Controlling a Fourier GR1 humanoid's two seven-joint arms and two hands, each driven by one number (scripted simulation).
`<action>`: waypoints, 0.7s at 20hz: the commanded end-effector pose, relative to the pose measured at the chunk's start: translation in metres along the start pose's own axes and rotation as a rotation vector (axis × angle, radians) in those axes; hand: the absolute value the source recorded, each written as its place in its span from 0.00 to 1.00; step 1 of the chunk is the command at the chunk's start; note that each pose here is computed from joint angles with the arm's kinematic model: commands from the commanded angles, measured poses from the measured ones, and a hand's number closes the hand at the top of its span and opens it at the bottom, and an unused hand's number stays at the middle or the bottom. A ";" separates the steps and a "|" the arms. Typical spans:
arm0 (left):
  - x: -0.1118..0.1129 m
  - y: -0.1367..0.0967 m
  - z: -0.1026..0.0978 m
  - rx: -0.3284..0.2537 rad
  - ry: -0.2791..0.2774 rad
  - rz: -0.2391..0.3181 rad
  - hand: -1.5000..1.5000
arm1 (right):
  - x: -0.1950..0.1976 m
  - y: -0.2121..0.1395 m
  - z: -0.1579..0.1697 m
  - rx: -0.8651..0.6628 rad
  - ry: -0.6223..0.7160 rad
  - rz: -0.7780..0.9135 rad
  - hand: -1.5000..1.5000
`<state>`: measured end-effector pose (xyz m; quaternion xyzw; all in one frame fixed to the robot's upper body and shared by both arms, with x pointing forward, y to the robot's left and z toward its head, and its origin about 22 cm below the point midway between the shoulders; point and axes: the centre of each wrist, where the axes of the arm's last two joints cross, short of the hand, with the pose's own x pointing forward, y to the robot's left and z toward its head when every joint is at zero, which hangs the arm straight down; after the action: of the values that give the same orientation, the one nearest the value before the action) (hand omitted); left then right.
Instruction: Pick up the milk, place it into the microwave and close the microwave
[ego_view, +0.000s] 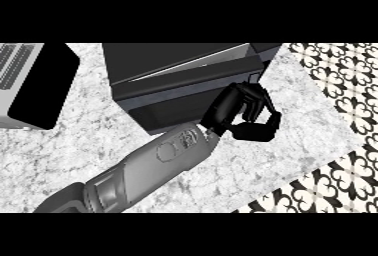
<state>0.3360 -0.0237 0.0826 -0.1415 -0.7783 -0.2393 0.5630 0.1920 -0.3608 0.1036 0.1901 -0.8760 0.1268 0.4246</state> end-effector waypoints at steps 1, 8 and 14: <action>0.010 0.004 -0.015 0.023 -0.011 -0.003 1.00 | 0.006 -0.004 -0.006 0.027 0.000 -0.007 0.00; 0.021 0.012 -0.030 0.065 -0.010 -0.018 1.00 | 0.013 -0.010 -0.015 0.044 -0.003 -0.001 0.00; 0.014 0.014 -0.029 0.108 -0.003 -0.024 1.00 | 0.027 -0.019 -0.028 0.079 -0.004 0.045 0.00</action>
<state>0.3622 -0.0098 0.0931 -0.0890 -0.7876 -0.1994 0.5762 0.2022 -0.3715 0.1336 0.1896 -0.8753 0.1580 0.4159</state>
